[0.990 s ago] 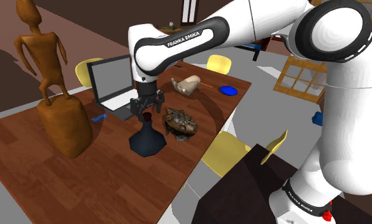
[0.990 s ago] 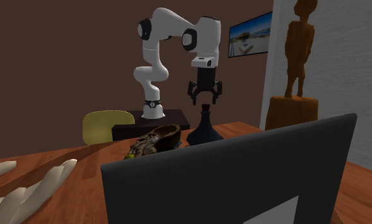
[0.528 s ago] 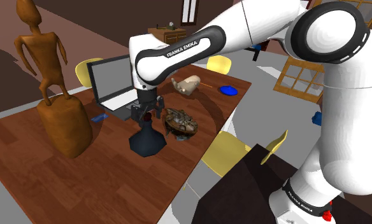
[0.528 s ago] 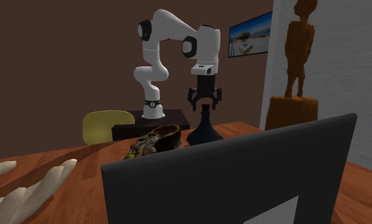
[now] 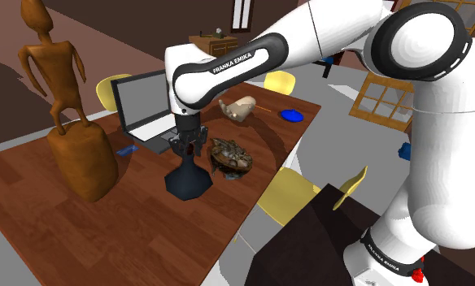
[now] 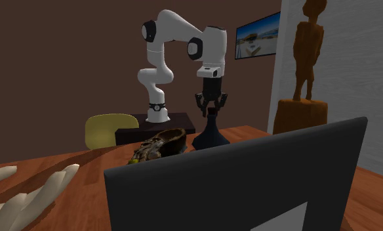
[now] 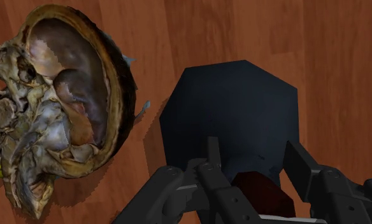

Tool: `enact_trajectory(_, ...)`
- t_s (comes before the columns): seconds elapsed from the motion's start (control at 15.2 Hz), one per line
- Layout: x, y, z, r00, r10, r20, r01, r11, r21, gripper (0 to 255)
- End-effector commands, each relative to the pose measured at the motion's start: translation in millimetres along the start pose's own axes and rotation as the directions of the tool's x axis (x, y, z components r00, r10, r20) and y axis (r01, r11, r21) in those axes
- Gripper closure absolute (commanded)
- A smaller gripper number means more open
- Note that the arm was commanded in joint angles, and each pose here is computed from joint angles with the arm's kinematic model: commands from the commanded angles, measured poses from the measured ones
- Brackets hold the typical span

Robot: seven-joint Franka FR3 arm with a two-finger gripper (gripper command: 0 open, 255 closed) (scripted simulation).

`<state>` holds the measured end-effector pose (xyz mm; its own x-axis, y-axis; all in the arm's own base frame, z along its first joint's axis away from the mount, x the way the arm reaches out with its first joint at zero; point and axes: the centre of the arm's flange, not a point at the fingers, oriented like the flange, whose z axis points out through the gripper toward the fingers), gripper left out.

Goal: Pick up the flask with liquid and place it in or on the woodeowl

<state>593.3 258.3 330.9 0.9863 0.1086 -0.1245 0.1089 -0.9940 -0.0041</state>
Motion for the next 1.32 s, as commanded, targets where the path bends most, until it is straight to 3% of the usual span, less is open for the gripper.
enact_trajectory(0.0, 0, 0, 0, 1.0, 0.0, 0.0, 0.0, 1.0, 0.0, 255)
enact_trajectory(0.4, 0, 0, 0, 1.0, 0.0, 0.0, 0.0, 1.0, 0.0, 255)
enact_trajectory(1.25, -8, 0, -68, 1.0, 0.0, 0.0, 0.0, 1.0, 0.0, 255)
